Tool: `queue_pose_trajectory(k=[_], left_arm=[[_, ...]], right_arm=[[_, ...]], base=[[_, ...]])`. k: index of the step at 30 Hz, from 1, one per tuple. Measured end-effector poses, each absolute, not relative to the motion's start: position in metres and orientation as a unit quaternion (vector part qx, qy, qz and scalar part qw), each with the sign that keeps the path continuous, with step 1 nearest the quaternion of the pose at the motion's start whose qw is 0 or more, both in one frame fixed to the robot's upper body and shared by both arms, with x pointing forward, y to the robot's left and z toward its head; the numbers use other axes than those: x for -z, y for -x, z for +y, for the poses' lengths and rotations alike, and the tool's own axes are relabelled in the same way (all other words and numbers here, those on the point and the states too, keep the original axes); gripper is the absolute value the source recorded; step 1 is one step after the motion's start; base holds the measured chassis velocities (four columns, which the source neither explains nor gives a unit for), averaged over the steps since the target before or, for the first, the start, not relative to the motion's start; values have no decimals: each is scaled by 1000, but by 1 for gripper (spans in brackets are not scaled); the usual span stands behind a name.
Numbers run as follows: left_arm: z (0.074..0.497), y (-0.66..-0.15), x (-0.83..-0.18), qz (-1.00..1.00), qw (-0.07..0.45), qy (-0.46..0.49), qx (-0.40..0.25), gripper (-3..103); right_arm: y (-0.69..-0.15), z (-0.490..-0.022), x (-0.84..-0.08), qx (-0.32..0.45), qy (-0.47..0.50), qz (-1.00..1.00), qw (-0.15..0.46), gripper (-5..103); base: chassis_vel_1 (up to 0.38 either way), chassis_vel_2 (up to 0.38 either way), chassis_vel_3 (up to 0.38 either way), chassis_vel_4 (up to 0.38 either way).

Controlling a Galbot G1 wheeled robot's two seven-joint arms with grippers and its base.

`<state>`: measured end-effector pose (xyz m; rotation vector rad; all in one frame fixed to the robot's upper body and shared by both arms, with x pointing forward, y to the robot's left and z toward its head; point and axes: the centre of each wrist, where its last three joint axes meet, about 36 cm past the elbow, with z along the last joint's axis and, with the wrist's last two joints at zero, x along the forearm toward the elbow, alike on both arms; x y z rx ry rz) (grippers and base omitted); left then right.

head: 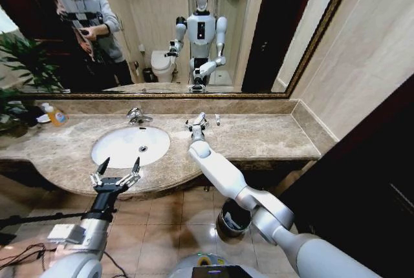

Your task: Pick up the trash from the sink and place it in the trash bin.

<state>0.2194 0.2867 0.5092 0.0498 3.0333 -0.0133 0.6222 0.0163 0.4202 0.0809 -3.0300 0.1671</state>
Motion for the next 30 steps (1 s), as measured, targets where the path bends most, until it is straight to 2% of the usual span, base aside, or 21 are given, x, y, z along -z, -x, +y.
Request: queue_pose_trajectory(k=[9,19,30], left_arm=[[287,-219,-509,998,54,-16,4,100],[287,-219,-509,998,54,-16,4,100],[287,-219,-509,998,54,-16,4,100]], right_arm=[[-635,2,-402,-73,-16,-995,69,100],[-622,19,-413,-65,-50,-995,58,100],[-623,16,-402,-72,-59,-993,68,100]], base=[[0,0,0,0],[0,0,0,0],[0,0,0,0]])
